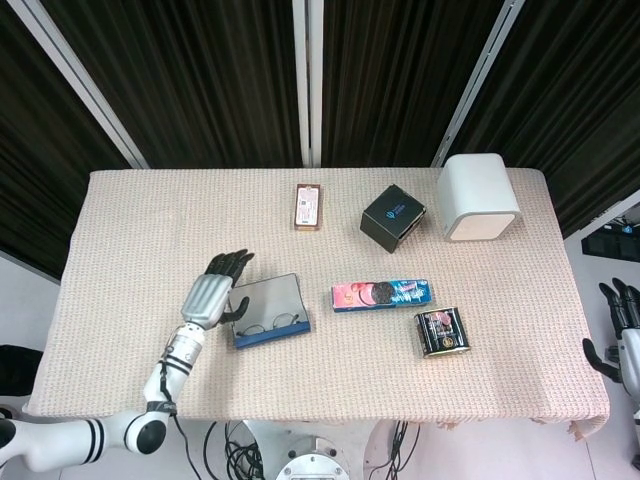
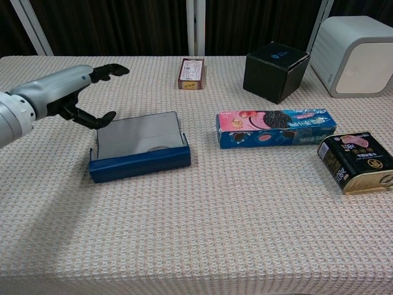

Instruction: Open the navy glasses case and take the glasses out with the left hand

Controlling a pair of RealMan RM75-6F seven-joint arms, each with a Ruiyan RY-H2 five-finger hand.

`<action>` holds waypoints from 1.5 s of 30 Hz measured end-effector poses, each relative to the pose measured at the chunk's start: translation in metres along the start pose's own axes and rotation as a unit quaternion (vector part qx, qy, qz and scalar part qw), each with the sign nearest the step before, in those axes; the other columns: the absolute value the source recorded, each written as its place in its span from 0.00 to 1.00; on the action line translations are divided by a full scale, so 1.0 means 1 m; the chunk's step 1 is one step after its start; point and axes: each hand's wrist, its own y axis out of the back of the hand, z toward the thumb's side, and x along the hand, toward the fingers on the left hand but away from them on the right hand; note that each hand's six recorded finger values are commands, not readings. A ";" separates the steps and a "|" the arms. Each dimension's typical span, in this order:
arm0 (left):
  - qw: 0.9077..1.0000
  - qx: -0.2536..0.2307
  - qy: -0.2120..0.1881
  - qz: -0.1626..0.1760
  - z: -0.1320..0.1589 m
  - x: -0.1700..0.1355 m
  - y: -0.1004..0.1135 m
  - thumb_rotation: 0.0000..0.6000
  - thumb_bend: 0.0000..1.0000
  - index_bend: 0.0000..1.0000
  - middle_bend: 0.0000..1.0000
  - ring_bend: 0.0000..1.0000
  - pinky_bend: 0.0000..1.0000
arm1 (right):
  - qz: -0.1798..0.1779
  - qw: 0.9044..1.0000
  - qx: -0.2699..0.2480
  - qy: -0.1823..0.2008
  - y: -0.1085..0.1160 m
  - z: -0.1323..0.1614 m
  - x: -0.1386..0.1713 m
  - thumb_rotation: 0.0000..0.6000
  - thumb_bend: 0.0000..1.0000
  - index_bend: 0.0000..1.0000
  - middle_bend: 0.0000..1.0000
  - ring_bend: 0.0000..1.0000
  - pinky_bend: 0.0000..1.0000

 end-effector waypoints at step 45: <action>0.994 0.001 -0.074 -0.084 0.009 -0.069 -0.037 1.00 0.19 0.05 0.35 0.03 0.11 | -0.007 1.000 -0.006 0.003 0.002 0.001 0.000 1.00 0.30 0.00 0.00 0.00 0.00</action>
